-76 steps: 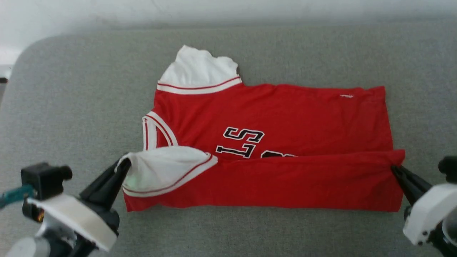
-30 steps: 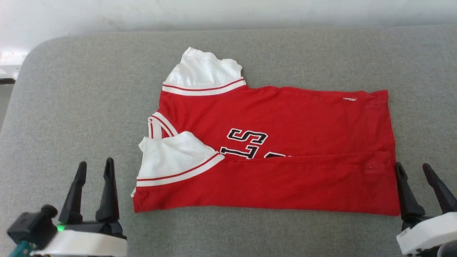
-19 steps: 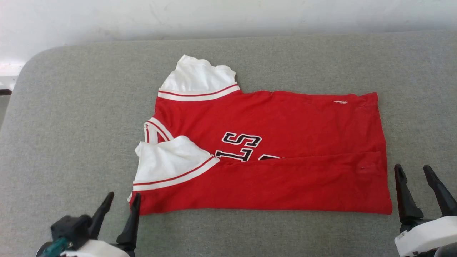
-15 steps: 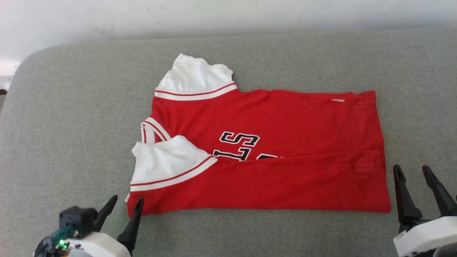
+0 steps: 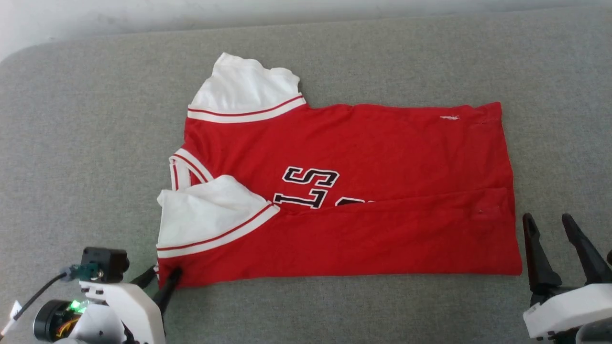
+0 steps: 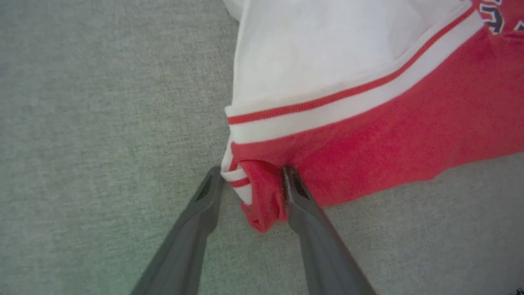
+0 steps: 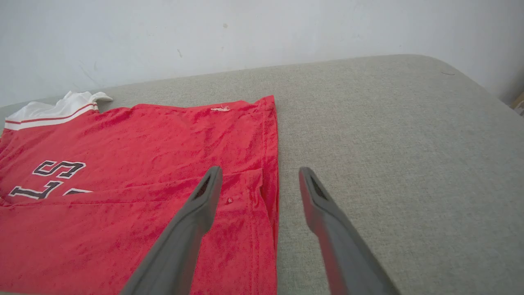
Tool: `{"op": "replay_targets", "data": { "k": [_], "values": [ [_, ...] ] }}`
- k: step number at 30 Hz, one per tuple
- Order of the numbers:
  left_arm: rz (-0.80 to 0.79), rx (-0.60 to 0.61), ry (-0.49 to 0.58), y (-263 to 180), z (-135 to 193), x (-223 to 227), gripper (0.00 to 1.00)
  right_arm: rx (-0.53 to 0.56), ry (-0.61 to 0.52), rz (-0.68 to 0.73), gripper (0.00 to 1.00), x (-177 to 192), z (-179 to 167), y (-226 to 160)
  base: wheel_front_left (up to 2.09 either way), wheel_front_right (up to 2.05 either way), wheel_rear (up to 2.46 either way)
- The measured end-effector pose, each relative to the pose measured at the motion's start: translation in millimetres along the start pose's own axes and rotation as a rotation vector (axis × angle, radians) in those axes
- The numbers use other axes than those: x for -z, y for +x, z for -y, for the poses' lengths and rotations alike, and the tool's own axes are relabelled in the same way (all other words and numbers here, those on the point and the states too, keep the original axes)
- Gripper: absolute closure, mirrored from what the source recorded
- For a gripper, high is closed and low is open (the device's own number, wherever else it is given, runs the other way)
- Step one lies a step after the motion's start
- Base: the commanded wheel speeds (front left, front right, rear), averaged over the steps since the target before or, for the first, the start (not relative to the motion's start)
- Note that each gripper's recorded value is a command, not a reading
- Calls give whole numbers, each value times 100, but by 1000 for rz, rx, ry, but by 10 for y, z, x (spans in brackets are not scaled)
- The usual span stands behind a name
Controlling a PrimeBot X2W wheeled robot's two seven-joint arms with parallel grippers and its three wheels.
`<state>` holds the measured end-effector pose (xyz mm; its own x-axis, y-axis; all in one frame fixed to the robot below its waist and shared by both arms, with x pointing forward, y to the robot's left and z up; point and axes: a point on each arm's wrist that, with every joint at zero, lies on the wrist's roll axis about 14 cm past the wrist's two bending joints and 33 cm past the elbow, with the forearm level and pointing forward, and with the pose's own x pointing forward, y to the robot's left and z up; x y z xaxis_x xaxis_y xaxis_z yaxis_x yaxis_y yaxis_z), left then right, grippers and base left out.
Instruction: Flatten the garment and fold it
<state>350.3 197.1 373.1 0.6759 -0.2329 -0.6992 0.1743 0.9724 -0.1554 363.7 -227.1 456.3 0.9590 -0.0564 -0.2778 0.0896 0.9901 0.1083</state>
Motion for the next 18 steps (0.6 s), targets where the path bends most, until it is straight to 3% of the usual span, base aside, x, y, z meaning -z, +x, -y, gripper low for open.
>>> {"op": "replay_targets", "data": {
  "k": [10, 18],
  "values": [
    [15, 41, -26, 38, 94, -65, 100, -52, -74, -4, 0, -246, -86, 144, 0, 0, 0],
    [38, 45, -48, 17, 122, -75, 100, -35, -64, -326, 0, 106, 74, 95, 0, 0, 0]
  ]
}}
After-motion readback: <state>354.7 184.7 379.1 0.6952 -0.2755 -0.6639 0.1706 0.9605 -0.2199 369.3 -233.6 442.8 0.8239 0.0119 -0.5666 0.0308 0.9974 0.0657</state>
